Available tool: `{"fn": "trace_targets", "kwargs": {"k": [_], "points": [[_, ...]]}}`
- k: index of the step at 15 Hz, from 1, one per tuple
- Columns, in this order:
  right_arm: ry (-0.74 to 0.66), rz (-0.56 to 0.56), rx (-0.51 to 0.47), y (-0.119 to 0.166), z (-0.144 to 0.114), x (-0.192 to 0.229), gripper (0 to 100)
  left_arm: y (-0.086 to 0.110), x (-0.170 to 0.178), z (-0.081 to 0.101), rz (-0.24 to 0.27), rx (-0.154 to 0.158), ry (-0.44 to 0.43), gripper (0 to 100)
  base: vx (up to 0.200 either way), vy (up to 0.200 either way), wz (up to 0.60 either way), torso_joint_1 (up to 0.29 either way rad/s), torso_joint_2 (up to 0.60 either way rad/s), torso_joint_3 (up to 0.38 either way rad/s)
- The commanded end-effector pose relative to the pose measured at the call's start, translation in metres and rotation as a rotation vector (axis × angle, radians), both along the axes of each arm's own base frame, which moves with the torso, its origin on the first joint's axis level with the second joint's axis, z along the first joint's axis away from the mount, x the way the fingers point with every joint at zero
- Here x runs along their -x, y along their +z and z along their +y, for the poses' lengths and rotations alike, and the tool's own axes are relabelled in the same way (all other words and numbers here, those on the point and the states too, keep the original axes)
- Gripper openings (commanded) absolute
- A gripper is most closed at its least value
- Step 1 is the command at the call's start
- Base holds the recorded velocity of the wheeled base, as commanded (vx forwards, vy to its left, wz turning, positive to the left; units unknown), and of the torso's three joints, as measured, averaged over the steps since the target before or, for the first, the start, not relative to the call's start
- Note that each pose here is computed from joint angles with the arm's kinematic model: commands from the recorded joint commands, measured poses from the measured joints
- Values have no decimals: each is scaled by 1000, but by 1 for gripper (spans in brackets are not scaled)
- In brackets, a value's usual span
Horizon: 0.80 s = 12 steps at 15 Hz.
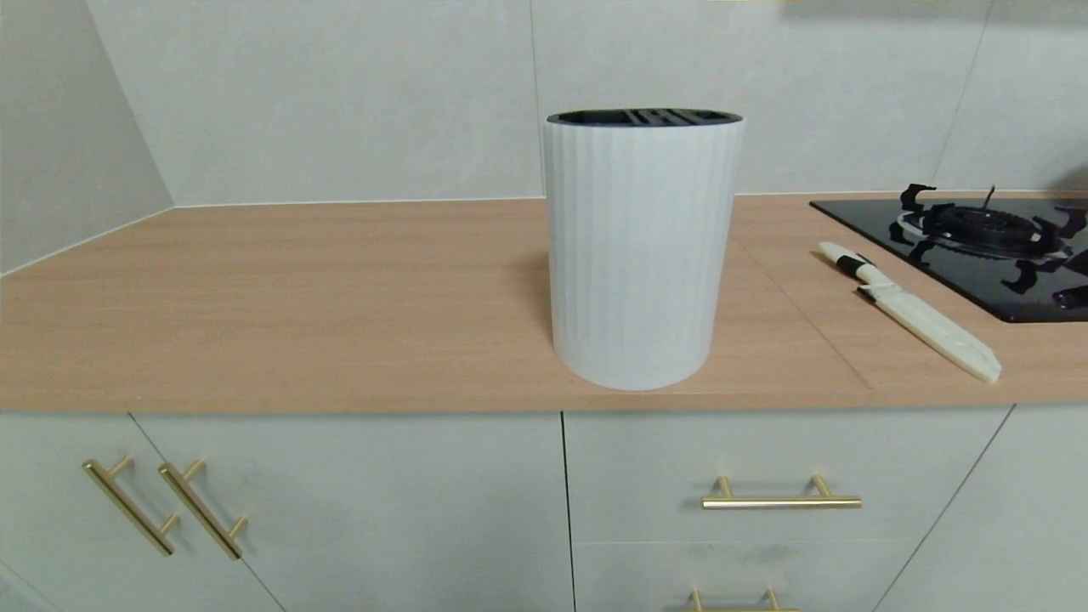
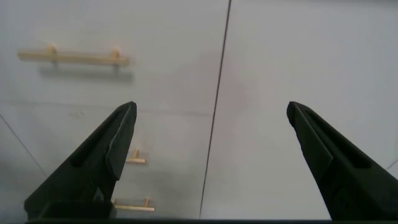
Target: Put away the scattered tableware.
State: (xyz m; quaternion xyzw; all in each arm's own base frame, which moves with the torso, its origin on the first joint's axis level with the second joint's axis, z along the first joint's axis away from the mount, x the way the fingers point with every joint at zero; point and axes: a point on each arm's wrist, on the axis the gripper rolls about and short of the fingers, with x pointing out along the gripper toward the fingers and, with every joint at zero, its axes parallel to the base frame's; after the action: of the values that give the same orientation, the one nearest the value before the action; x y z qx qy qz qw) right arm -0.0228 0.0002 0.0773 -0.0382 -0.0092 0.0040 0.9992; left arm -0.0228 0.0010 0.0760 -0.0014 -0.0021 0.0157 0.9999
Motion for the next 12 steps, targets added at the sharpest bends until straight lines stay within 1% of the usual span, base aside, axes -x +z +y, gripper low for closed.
{"fn": "trace_targets", "kwargs": {"k": [1,12], "points": [[0,1,0,0,0,0,100,0,0,0,1,0,1,100,0,0,0,168,-496,-290],[2,1,0,0,0,0,100,0,0,0,1,0,1,100,0,0,0,196,-480,-283]]}}
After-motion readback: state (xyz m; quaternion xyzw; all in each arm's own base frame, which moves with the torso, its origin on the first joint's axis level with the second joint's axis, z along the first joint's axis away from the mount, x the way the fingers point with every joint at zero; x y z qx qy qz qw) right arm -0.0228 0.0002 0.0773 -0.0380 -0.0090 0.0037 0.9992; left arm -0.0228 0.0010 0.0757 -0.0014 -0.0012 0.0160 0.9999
